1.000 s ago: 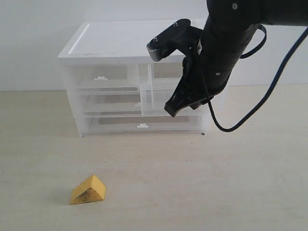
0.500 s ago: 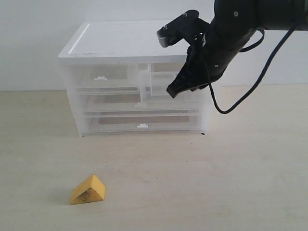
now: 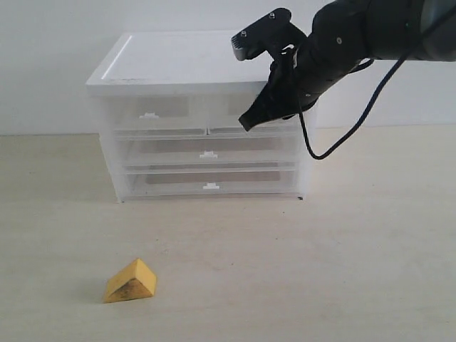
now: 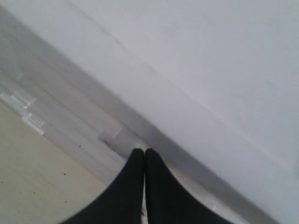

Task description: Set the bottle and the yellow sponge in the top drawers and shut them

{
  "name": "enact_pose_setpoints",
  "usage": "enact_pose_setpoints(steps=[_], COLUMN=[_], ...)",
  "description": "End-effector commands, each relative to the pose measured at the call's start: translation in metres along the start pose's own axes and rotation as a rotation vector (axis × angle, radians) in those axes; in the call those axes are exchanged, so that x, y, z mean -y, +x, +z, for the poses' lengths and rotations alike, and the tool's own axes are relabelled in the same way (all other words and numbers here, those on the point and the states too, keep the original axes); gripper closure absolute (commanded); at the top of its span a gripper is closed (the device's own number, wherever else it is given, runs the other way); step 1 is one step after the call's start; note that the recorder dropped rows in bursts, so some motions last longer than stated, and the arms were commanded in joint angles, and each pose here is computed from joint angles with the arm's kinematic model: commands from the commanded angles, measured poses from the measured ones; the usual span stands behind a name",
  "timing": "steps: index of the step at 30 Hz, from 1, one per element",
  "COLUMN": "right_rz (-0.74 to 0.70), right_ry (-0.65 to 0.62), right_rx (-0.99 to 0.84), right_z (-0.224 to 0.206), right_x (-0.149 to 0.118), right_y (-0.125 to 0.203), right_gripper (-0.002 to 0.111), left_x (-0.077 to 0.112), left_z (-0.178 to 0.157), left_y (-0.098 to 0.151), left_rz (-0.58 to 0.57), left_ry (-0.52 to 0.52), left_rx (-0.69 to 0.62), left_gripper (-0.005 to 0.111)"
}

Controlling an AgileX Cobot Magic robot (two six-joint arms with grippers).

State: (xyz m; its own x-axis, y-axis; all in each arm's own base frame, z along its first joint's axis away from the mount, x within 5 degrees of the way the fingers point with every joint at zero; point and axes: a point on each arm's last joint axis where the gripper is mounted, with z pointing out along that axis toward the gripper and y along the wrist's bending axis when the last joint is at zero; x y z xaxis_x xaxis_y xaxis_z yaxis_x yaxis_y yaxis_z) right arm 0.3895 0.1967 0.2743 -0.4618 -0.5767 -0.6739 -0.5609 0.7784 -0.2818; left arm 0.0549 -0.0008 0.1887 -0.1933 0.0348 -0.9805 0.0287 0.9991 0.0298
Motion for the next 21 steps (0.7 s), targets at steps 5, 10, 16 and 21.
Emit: enact_pose_setpoints(steps=[5,10,16,21], right_rz=[-0.126,-0.167,0.101,0.426], right_ry=[-0.099,-0.259,-0.143,-0.006], right_rx=[-0.266,-0.523,-0.549,-0.562], right_z=[-0.040,-0.073,-0.079,-0.091], right_x=[-0.016,-0.016,0.037,0.086], right_y=[0.011,0.032,0.048,0.069], right_gripper=[0.108,0.108,0.108,0.108], left_x=[0.000,0.000,0.000,0.000], left_z=[0.000,0.000,0.000,0.000], left_y=[0.001,0.001,0.001,0.001], left_rz=[-0.010,-0.010,-0.010,-0.010], left_ry=[-0.001,-0.001,-0.001,-0.001], left_rx=[0.006,0.006,0.006,0.006], left_gripper=[0.102,0.102,0.102,0.102])
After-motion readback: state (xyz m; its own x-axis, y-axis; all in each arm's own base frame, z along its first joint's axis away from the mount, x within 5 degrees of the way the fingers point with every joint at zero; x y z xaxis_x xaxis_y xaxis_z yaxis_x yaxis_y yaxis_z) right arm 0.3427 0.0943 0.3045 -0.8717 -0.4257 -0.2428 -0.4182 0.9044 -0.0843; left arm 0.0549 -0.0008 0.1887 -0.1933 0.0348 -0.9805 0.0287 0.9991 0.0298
